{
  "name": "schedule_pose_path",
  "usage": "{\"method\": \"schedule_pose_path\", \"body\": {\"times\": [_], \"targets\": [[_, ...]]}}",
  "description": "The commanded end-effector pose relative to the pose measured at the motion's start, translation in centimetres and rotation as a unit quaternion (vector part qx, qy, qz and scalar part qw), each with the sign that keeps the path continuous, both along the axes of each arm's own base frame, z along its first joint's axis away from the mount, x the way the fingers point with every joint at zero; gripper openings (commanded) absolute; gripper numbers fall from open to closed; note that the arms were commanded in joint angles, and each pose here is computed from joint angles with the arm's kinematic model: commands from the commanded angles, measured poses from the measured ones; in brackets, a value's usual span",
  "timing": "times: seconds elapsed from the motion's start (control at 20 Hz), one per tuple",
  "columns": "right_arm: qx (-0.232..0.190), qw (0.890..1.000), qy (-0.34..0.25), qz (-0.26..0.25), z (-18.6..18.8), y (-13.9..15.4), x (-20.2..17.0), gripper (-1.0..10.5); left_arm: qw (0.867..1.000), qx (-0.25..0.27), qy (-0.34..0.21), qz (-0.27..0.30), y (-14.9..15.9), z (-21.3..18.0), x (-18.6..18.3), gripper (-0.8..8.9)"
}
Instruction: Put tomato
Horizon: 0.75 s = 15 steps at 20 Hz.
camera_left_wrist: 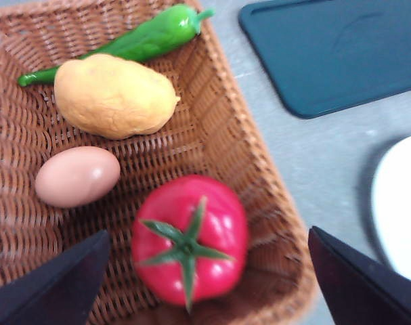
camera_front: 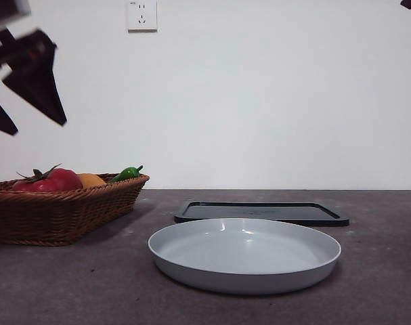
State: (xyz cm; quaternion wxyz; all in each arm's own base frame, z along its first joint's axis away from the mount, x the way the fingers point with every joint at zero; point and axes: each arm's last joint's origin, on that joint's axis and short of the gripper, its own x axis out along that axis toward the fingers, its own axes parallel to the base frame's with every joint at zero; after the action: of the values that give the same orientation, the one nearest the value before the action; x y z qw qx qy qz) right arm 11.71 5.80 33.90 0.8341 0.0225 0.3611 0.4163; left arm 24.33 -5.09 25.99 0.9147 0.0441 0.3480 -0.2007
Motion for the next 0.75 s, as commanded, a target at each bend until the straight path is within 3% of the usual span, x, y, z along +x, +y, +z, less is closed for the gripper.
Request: {"method": "schedule_pose_path", "body": {"times": [0.05, 0.75], "targets": [[0.003, 1.0, -0.009, 0.005, 0.5, 0.1, 0.1, 4.1, 1.0, 0.012, -0.002, -0.009, -0.3, -0.7, 1.4, 4.73], [0.004, 1.0, -0.008, 0.006, 0.5, 0.1, 0.1, 4.1, 0.998, 0.026, 0.056, -0.014, -1.0, -5.7, 4.7, 4.73]]}}
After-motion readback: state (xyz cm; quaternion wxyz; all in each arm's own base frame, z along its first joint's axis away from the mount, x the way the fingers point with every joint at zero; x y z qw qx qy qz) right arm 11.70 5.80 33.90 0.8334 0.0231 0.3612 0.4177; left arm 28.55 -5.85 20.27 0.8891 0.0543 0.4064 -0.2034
